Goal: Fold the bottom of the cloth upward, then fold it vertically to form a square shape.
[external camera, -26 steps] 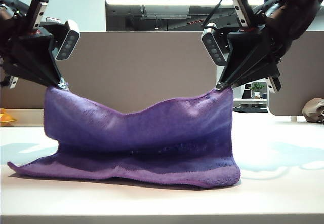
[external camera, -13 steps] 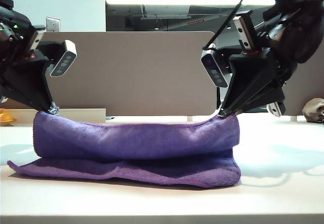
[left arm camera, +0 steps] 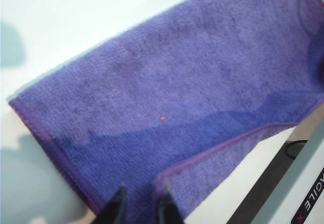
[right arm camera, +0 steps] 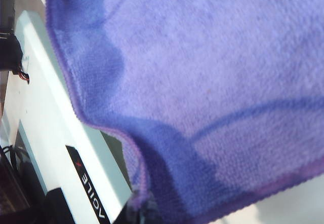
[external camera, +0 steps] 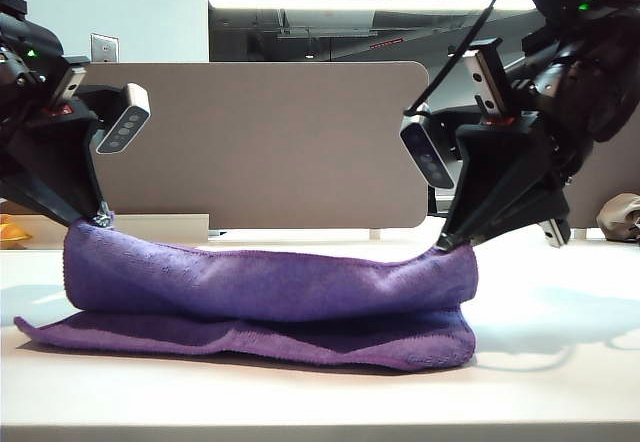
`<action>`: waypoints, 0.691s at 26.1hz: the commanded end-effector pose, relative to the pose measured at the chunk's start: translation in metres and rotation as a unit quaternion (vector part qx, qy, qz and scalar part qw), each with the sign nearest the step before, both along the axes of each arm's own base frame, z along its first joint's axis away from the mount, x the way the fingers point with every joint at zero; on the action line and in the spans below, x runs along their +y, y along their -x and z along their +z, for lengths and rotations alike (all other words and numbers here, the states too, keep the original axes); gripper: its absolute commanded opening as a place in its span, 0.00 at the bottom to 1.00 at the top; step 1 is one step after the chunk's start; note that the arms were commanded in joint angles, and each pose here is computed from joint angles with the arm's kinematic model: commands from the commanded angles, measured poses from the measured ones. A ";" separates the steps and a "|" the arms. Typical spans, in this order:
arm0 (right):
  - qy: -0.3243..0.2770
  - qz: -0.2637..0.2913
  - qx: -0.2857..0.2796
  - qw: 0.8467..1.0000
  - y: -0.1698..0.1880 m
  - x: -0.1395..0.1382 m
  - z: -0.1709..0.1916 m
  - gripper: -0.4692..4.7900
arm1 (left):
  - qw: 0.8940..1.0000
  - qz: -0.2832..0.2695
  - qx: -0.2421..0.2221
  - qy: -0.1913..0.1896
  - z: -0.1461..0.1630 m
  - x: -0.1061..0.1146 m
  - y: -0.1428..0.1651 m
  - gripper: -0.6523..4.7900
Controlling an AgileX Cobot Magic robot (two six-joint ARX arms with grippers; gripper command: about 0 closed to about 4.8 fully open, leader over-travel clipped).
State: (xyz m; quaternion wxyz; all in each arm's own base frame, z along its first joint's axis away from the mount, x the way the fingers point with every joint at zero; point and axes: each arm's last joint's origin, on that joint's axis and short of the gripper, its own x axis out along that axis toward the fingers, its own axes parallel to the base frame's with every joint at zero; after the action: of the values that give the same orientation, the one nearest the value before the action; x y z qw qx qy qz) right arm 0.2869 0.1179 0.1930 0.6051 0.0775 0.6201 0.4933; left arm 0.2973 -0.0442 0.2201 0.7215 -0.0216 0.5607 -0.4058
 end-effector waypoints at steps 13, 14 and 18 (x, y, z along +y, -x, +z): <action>0.039 -0.011 0.008 0.999 0.002 -0.003 -0.003 0.42 | 0.997 -0.009 -0.036 0.061 0.022 -0.001 0.008 0.87; 0.041 -0.012 0.005 0.999 0.001 -0.003 -0.003 0.42 | 0.997 -0.009 -0.053 0.062 0.030 -0.001 0.012 0.86; 0.039 -0.035 -0.005 0.999 -0.004 -0.001 -0.003 0.42 | 0.996 -0.004 -0.083 0.041 0.041 0.000 0.017 0.84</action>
State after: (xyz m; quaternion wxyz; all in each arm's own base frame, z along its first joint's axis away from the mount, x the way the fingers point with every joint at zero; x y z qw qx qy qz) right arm 0.2888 0.1158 0.1894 0.6192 0.0659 0.6376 0.4535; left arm 0.2796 -0.0449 0.2608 0.7560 -0.0258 0.4789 -0.4455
